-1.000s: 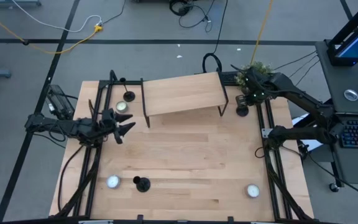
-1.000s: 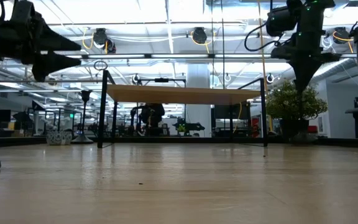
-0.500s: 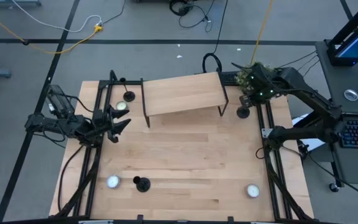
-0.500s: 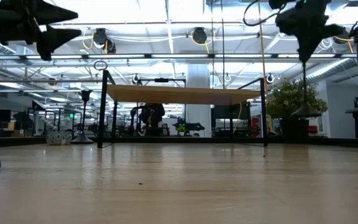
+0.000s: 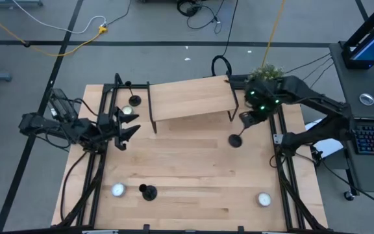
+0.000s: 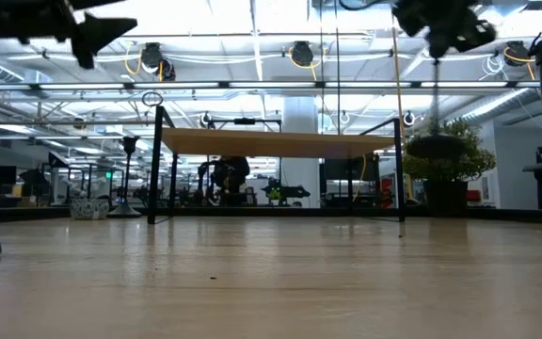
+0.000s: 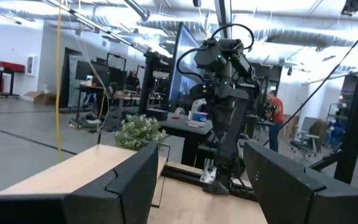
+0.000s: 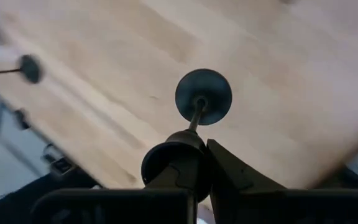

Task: Pick & Place candle stick holders
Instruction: Put the top right candle holder on the shelf

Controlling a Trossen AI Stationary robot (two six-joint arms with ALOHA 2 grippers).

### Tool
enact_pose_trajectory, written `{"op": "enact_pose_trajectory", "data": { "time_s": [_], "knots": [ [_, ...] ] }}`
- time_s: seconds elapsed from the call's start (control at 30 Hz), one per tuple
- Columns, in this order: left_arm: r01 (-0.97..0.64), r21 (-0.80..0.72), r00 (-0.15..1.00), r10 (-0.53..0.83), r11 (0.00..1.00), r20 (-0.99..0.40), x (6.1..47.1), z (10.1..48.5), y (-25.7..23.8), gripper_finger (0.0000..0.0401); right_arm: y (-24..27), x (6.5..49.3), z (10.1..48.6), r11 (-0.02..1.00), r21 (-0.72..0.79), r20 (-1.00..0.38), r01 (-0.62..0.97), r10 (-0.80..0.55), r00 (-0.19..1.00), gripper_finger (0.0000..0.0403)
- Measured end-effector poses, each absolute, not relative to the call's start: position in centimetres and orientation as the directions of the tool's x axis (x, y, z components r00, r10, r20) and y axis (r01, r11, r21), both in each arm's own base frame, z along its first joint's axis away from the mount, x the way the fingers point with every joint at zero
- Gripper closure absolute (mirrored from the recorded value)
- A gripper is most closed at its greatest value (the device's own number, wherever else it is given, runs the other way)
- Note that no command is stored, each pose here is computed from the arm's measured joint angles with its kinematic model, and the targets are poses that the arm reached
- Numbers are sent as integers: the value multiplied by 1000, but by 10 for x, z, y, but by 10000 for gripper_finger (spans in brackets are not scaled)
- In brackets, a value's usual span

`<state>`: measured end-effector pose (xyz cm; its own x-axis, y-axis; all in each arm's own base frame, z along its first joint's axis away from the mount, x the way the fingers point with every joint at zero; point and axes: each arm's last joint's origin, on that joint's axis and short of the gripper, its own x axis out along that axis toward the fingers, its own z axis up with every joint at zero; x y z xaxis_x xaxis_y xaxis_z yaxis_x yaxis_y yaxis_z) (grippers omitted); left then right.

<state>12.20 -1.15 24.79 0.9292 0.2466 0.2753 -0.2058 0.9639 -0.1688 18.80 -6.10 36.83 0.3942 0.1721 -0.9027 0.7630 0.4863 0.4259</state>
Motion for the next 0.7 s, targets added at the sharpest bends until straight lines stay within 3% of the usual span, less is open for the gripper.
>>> {"op": "enact_pose_trajectory", "data": {
  "time_s": [0.33,0.5,0.7],
  "knots": [
    [-210,5,973,209,978,98,174,294,-22,157,-50,250,363,581,612,-767,536,270,583,395],
    [-201,22,979,202,979,-19,204,308,-22,157,-48,266,365,608,669,-690,427,295,661,395],
    [-87,15,990,88,996,-112,242,321,-19,157,-48,275,374,635,706,-601,314,302,740,395]
  ]
}}
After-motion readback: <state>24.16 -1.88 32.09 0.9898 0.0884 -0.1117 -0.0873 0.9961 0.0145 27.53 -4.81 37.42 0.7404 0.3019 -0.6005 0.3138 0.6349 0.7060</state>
